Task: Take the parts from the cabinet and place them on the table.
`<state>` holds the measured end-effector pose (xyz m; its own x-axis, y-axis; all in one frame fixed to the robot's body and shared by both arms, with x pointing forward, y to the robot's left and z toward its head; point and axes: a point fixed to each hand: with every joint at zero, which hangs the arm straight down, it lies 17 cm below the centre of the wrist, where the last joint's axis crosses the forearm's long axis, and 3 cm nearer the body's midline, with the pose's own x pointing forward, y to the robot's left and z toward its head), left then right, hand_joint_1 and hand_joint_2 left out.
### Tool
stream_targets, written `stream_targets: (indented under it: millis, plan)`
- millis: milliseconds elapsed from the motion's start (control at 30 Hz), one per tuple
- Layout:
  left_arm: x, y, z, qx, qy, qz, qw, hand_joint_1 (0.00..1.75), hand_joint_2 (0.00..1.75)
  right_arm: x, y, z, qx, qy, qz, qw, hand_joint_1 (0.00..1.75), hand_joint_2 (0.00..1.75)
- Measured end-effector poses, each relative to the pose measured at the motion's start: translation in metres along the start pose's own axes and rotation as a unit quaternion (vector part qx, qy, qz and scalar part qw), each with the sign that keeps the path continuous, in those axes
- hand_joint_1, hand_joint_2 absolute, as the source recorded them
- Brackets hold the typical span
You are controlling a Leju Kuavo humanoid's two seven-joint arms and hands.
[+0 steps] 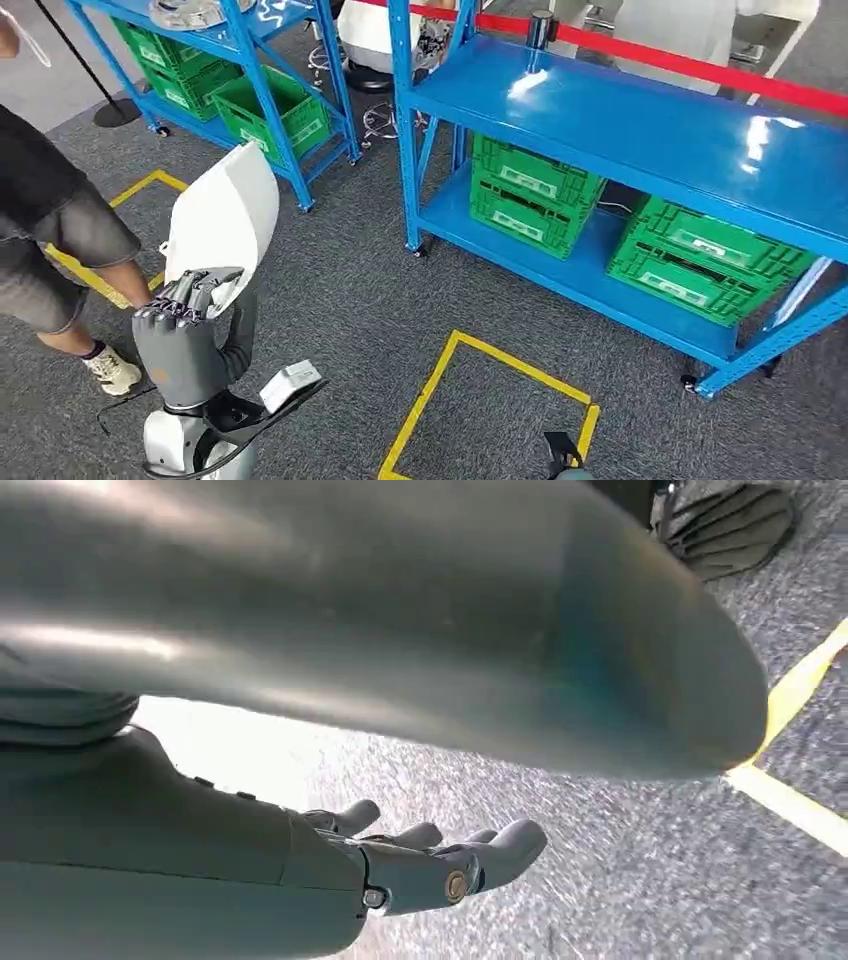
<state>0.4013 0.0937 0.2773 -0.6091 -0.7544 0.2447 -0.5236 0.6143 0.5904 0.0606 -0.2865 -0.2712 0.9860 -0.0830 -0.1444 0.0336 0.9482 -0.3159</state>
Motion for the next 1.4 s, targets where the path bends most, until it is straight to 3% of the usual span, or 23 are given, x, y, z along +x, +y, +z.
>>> stream_targets:
  millis: [300, 667, 900, 1400]
  plan:
    - [0.005, 0.002, -0.012, 0.01, -0.01, -0.006, 1.0, 1.75, 1.75, -0.006, -0.01, -0.004, -0.013, 0.009, -0.017, 1.0, 0.0, 0.0]
    - [-0.004, 0.001, 0.0, 0.002, -0.006, -0.015, 1.0, 1.75, 1.75, -0.024, -0.023, -0.011, -0.033, 0.025, -0.004, 0.999, 0.0, 0.0]
    - [-0.017, 0.006, 0.01, -0.002, 0.007, -0.034, 0.999, 1.75, 1.75, -0.034, -0.008, -0.01, -0.005, 0.036, -0.008, 0.999, 0.0, 0.0]
    - [-0.027, 0.027, 0.01, 0.012, 0.025, -0.072, 0.997, 1.75, 1.75, -0.003, 0.005, 0.002, 0.005, 0.011, 0.002, 1.0, 0.0, 0.0]
